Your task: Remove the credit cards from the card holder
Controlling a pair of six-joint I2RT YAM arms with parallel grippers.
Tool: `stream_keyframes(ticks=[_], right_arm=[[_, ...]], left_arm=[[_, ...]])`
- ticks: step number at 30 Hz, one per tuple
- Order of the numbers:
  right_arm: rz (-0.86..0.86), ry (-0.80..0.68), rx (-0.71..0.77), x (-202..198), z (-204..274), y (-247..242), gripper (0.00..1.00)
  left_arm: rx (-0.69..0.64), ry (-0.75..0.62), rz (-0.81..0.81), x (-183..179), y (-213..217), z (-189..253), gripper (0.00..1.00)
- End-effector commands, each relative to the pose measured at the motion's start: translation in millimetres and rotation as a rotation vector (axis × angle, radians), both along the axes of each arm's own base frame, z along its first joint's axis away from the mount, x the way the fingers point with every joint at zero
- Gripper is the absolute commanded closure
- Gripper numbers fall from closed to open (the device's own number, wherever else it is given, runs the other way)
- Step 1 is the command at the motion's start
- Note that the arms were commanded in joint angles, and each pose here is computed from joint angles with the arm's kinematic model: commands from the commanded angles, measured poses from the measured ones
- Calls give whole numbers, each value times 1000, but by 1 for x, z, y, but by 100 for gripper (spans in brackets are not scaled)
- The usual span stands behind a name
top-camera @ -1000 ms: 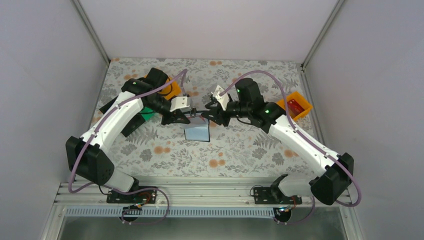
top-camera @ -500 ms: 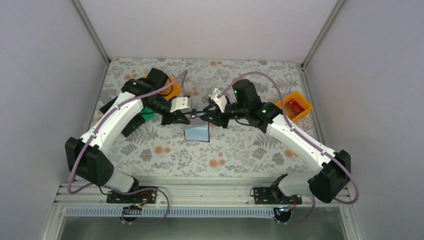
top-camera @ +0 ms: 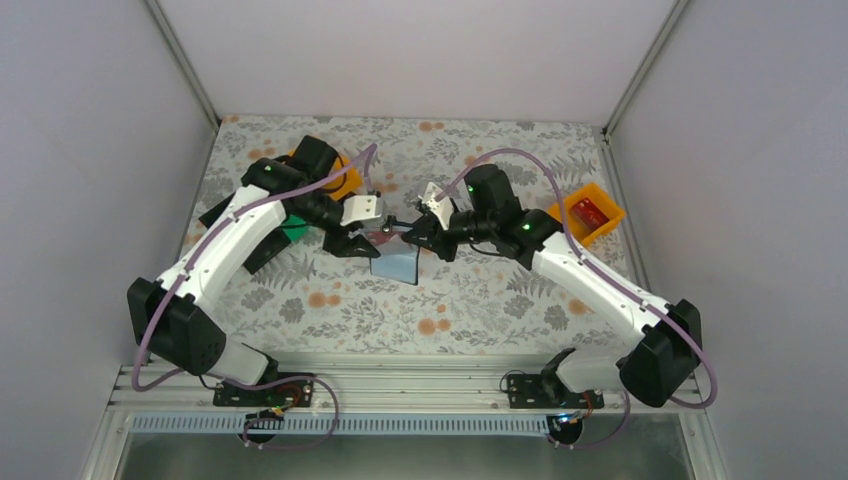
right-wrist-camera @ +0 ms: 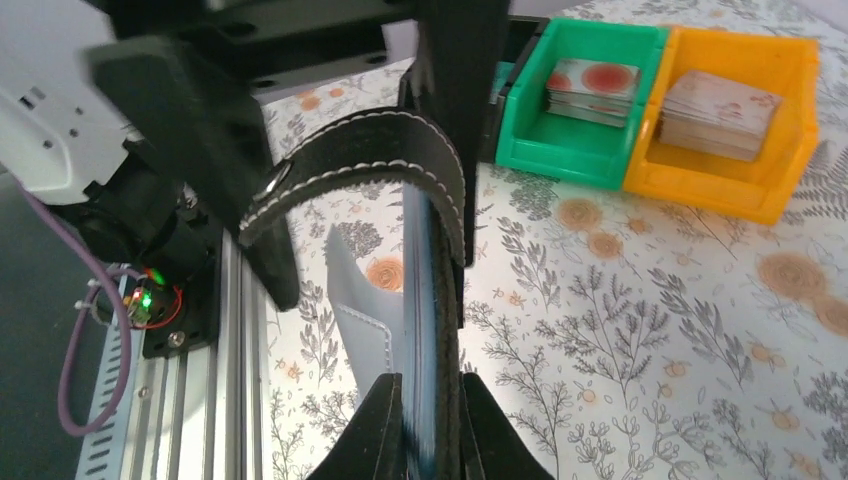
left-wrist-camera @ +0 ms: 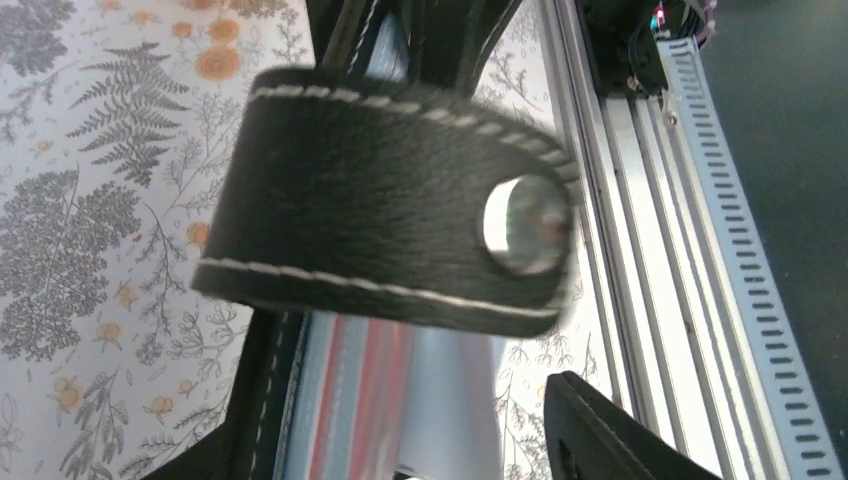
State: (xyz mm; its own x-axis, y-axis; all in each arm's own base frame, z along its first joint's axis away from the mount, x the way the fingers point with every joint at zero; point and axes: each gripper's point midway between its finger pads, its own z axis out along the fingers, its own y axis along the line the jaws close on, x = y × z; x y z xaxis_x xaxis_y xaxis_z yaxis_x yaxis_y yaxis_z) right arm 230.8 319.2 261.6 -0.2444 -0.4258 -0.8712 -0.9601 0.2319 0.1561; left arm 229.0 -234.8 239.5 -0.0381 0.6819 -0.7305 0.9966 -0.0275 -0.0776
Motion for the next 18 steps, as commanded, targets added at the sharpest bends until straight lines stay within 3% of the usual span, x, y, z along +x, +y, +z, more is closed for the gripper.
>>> stream_keyframes(ticks=[1, 4, 10, 12, 18], right_arm=[[-105, -63, 70, 13, 26, -10, 96], [-135, -81, 117, 15, 44, -14, 96], [-201, -83, 180, 21, 66, -17, 96], [-224, -71, 189, 25, 69, -17, 96], [-238, -26, 221, 29, 74, -12, 96]], left_arm=[[-74, -100, -7, -6, -2, 36, 37], [-54, -156, 73, 5, 7, 42, 28], [-41, -271, 271, 34, 21, 80, 28], [-64, -303, 314, 35, 25, 104, 34], [-130, -329, 182, -7, 25, 138, 37]])
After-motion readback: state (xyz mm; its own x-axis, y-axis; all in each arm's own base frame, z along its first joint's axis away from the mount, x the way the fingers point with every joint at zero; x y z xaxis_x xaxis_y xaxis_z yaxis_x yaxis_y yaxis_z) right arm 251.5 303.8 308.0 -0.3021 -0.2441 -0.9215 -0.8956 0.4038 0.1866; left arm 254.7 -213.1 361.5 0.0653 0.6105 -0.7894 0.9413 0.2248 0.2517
